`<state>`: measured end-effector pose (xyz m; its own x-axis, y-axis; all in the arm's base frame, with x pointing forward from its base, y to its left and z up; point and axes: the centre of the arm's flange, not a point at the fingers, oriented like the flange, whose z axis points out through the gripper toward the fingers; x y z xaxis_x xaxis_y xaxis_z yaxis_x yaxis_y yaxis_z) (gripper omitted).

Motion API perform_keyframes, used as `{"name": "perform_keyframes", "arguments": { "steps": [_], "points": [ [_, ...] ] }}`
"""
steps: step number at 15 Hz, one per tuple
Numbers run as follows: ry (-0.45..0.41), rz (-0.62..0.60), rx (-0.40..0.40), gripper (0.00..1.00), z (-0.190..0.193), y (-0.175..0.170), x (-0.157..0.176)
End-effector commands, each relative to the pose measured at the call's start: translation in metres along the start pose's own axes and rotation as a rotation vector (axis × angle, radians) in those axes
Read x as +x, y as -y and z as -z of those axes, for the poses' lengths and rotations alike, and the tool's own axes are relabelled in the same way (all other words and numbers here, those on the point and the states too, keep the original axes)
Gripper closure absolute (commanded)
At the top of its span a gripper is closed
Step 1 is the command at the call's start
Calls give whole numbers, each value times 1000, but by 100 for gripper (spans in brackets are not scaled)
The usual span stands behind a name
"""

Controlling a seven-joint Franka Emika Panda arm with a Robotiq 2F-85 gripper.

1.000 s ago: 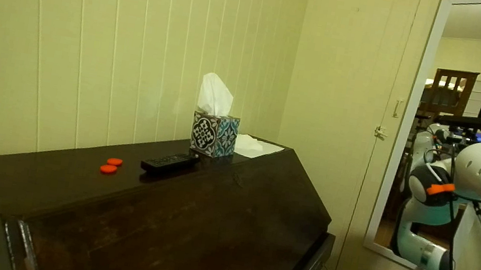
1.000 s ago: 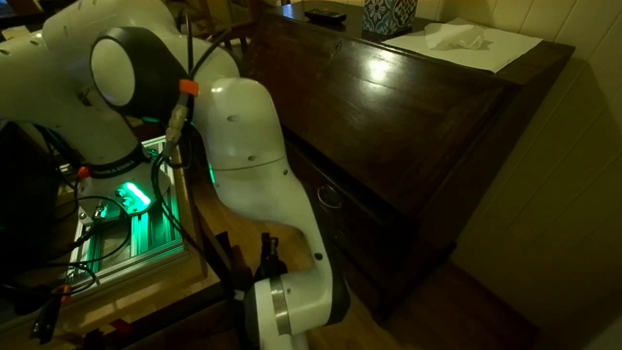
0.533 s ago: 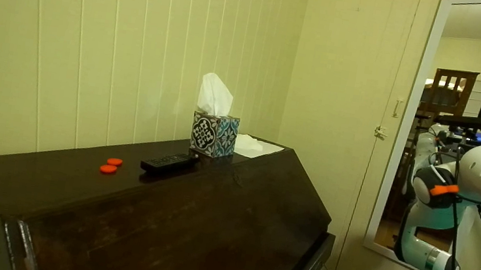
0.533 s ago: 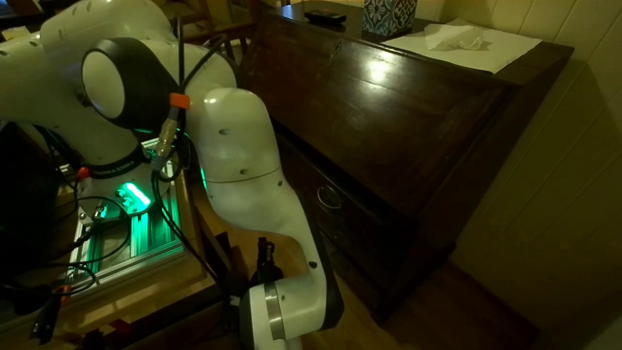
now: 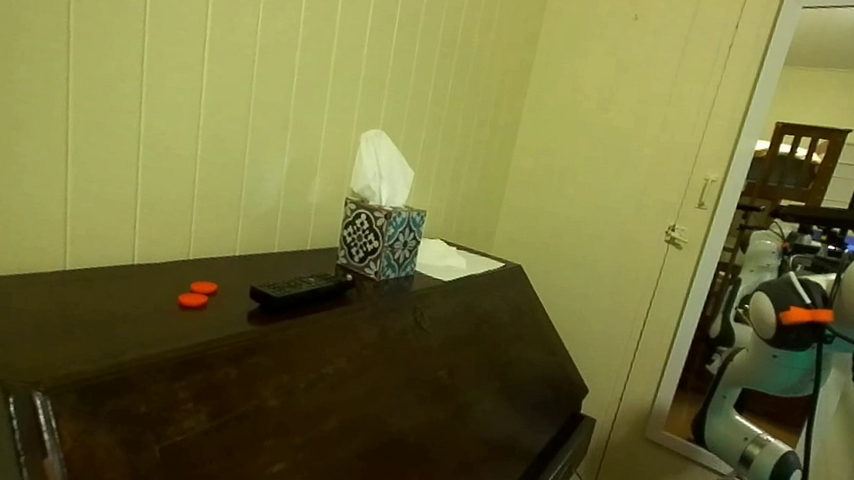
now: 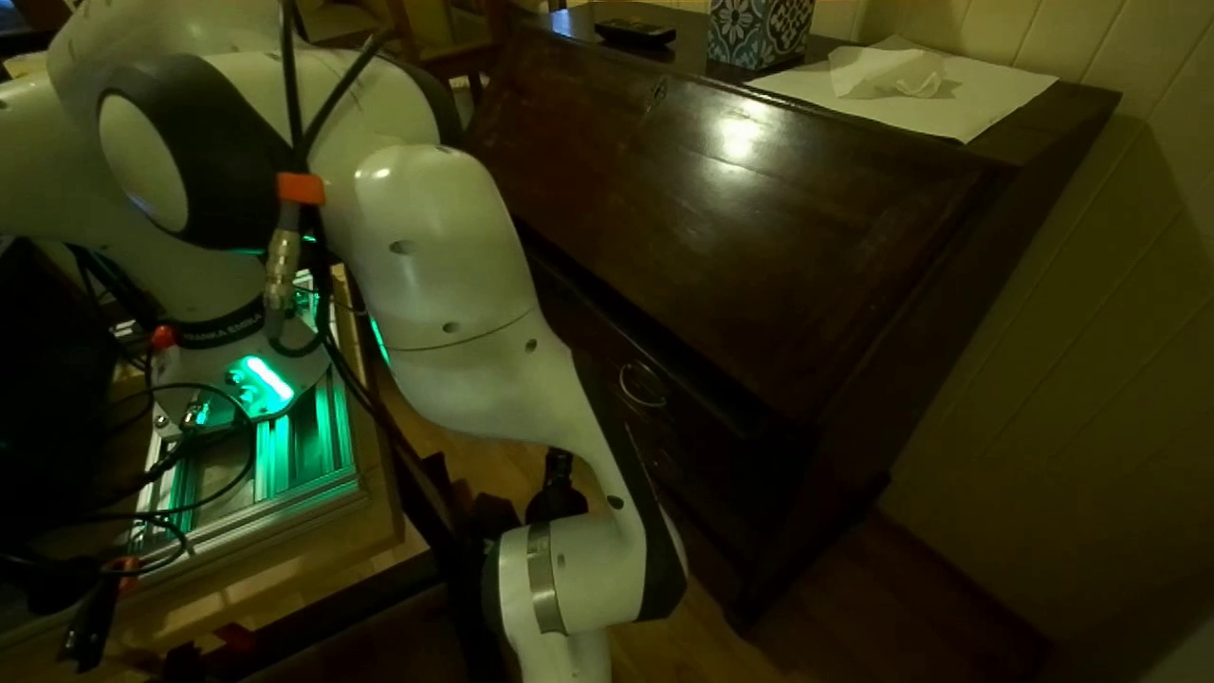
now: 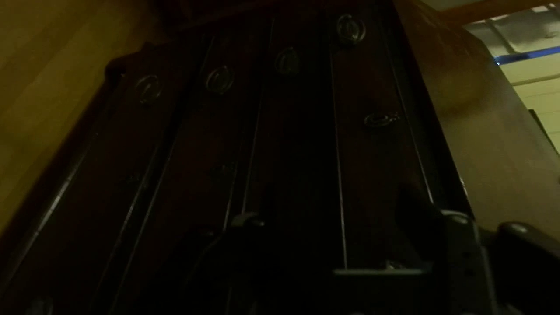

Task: Open the topmost drawer on the right fully

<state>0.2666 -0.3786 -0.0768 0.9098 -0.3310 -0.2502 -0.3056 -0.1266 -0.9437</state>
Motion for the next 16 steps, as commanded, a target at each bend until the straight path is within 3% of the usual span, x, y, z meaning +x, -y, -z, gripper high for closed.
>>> {"name": "perform_keyframes", "arguments": {
  "steps": [1, 6, 9, 11, 12, 14, 16],
  "points": [
    [-121, 53, 107, 1, -1, 34, 6],
    [-195, 133, 228, 0, -12, 48, 25],
    [-202, 167, 266, 28, -25, 50, 32],
    [-208, 187, 267, 36, -32, 50, 38],
    [-216, 193, 273, 45, -35, 49, 41],
    [-231, 190, 267, 47, -39, 44, 47],
    [-244, 173, 261, 41, -42, 39, 48]
  ]
}}
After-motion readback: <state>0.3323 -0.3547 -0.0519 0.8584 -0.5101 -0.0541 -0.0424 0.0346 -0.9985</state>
